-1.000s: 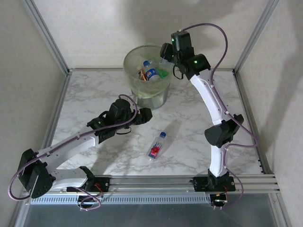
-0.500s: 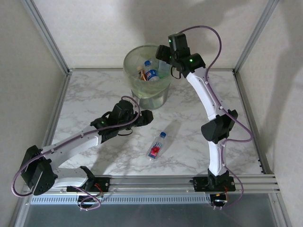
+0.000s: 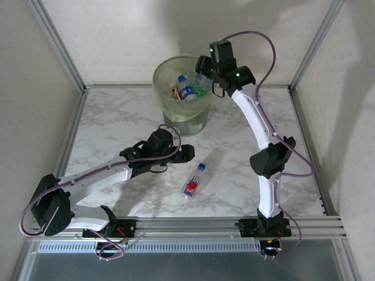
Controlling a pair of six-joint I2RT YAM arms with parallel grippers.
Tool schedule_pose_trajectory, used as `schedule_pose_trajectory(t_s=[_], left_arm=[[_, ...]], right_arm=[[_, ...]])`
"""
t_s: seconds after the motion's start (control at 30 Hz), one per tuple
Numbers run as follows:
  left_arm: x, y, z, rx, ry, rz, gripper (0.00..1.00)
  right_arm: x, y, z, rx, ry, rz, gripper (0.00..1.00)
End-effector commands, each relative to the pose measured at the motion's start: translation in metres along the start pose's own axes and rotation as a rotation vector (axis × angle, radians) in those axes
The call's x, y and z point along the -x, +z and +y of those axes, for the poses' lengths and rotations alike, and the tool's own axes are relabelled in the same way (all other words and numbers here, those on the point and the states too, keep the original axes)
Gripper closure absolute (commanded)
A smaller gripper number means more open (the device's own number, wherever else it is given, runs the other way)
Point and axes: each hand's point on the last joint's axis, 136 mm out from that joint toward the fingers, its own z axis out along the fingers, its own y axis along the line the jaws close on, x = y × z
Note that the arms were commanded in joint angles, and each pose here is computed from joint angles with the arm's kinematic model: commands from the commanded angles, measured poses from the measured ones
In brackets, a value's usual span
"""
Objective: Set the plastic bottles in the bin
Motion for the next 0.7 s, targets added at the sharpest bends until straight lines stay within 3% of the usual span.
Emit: schedule_pose_trajectory(t_s=[0.0, 0.17, 0.67], left_arm=[[-0.014, 0.007, 0.007, 0.046, 0.033, 0.042, 0.20], [-0.027, 0.013, 0.003, 0.049, 0.054, 0.066, 0.21], [-0.049, 0.027, 0.016, 0.108, 0.051, 0.125, 0.22]], right_arm=[[0.017, -0.026, 0.006, 0.046, 0.016, -0.053, 0.41], [0.003, -0.009, 0.007, 0.056, -0.001, -0.017, 0.55], [-0.039, 0.038, -0.002, 0.021, -0.023, 0.086, 0.67]])
